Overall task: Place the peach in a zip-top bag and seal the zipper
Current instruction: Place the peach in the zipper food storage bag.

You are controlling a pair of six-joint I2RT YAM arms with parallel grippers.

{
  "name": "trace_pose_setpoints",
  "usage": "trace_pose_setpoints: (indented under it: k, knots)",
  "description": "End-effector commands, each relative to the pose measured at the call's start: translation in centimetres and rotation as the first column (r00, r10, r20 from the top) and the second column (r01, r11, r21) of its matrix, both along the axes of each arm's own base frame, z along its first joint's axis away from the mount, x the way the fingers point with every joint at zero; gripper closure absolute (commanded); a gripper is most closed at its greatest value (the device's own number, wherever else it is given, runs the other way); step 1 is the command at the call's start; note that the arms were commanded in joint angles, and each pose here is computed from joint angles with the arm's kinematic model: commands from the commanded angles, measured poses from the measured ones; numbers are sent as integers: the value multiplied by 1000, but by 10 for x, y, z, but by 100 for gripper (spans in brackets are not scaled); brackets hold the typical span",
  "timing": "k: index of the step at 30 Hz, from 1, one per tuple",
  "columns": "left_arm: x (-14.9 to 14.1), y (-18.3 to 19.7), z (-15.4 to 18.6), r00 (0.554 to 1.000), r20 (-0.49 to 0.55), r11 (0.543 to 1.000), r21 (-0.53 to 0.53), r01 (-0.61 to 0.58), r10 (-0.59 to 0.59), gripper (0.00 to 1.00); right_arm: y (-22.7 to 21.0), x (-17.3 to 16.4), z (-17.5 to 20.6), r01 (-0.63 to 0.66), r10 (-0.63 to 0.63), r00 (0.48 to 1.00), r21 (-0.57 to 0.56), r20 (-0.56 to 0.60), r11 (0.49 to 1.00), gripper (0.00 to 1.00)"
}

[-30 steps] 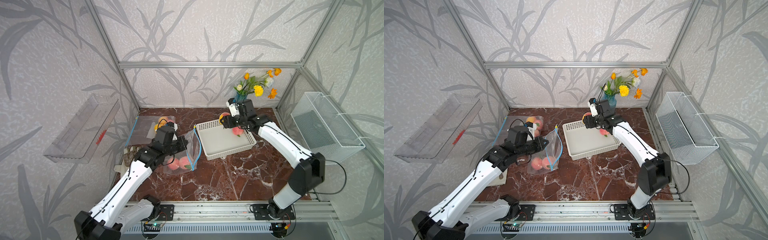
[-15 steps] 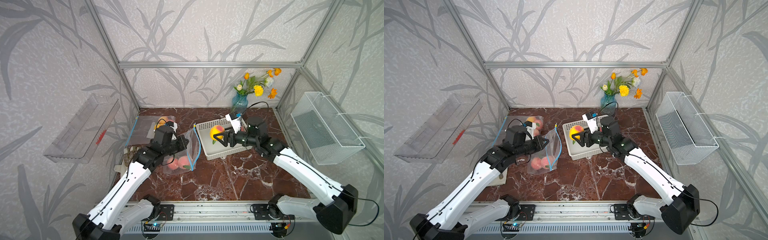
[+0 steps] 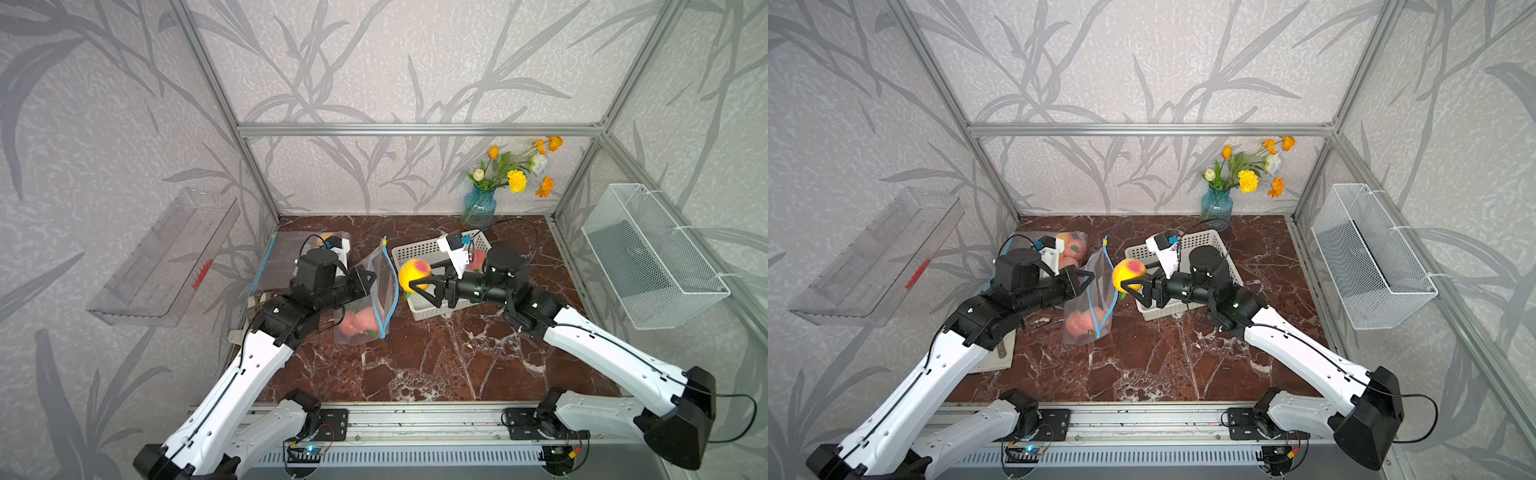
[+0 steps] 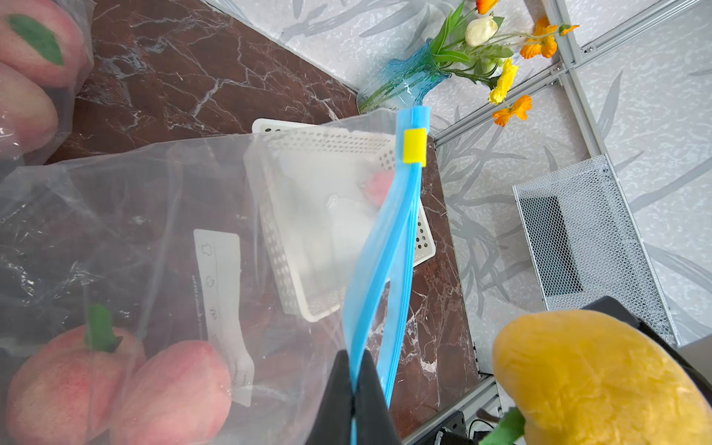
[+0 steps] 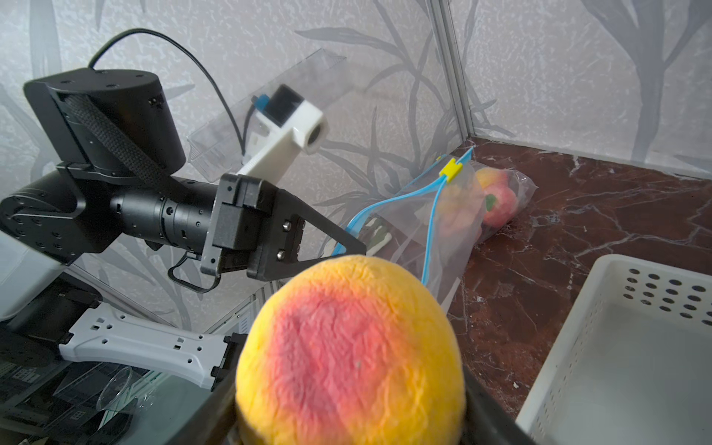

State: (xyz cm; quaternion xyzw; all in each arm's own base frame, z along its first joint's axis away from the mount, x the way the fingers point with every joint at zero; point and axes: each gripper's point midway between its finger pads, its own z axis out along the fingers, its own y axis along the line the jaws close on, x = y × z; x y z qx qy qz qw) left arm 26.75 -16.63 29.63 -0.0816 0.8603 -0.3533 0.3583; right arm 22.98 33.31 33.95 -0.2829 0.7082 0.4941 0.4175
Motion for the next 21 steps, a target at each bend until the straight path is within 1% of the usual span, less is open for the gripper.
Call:
trace_pose_setpoints:
  k: [1,6,9,15,17,21]
  knots:
    - [-3,1,14,999,31,1000,-12,9,-8,100,7,-2,13,18,-20,999,40,38,999,43]
    - [-5,-2,19,999,40,999,-36,25,-24,100,25,-1,12,57,-59,996,31,67,998,43]
    - [-5,-3,21,999,39,999,-44,28,-27,100,35,7,2,98,-97,992,-15,76,995,43]
    - [-8,1,26,998,55,999,-40,20,-18,100,49,16,-37,116,-108,993,-159,56,980,43]
    - [-9,4,27,998,56,999,-33,7,-5,100,45,17,-50,145,-127,988,-234,90,961,43]
    - [-11,5,26,999,48,1000,-22,6,-5,100,34,20,-65,193,-158,979,-343,128,919,42]
